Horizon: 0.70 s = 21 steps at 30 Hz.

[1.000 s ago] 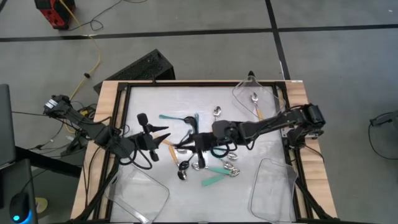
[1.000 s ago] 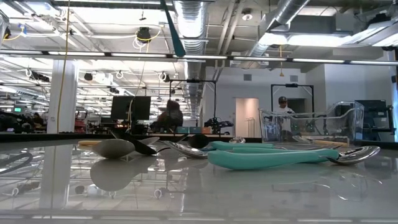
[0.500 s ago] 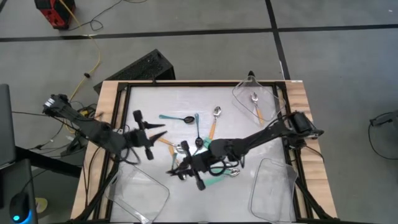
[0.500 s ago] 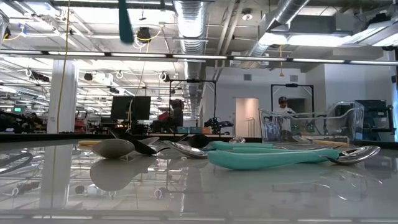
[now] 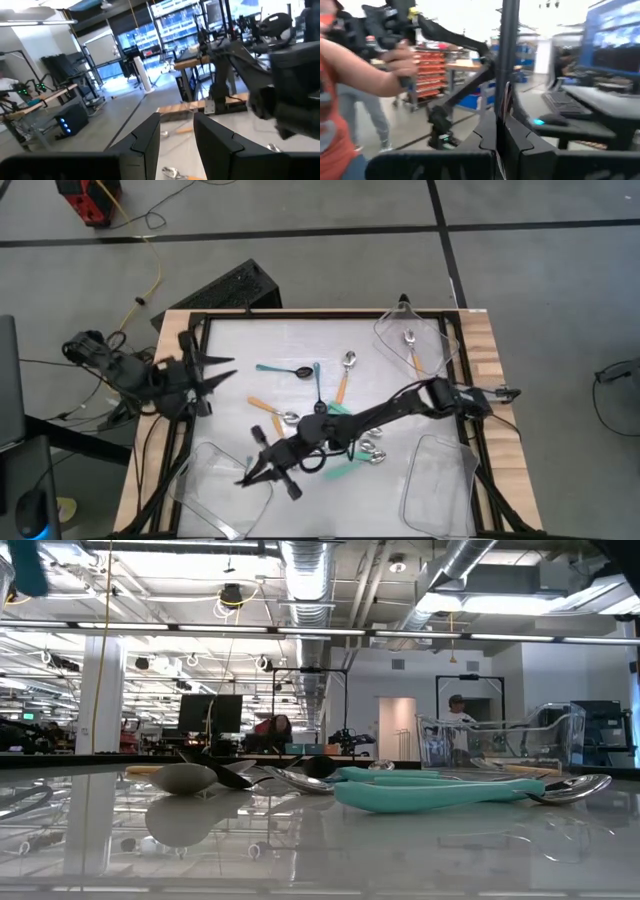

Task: Sort silverware by color (type)
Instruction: Put the blue spoon into the bottom left transparent bin

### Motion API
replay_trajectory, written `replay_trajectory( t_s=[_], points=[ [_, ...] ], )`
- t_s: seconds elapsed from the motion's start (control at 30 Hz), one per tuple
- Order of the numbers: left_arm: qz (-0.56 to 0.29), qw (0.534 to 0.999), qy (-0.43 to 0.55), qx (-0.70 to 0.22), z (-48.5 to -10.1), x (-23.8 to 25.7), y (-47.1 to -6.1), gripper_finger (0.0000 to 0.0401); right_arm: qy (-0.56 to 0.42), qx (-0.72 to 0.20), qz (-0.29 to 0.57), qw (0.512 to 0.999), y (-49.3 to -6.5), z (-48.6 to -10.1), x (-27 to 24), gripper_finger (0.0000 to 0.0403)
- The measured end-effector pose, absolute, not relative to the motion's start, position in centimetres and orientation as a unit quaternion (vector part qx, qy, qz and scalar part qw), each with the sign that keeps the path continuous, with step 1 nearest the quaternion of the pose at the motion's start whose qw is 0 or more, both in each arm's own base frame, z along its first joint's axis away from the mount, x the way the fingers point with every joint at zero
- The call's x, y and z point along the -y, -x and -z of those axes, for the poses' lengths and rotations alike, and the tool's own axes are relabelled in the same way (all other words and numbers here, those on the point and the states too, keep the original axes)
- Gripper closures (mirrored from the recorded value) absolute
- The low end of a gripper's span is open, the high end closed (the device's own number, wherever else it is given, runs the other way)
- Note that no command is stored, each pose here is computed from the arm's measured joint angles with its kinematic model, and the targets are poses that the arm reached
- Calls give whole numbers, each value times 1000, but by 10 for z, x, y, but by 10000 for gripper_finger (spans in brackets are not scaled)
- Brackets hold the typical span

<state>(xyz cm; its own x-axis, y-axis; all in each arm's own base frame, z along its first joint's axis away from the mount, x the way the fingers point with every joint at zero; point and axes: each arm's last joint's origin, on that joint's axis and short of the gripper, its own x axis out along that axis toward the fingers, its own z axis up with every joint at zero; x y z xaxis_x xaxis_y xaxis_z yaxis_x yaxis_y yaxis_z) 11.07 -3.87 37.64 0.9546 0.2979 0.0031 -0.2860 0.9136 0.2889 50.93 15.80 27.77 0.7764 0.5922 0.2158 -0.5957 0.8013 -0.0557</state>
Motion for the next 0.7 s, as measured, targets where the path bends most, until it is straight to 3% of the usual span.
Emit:
replay_trajectory(
  t_s=[0.37,0.7],
  points=[
    [-180,978,-102,-1,-381,30,-98,291,-55,102,-430,895,-544,-257,-184,375],
    [-180,980,-85,-1,-380,31,-99,291,-55,74,-435,896,-557,-237,-181,375]
  ],
)
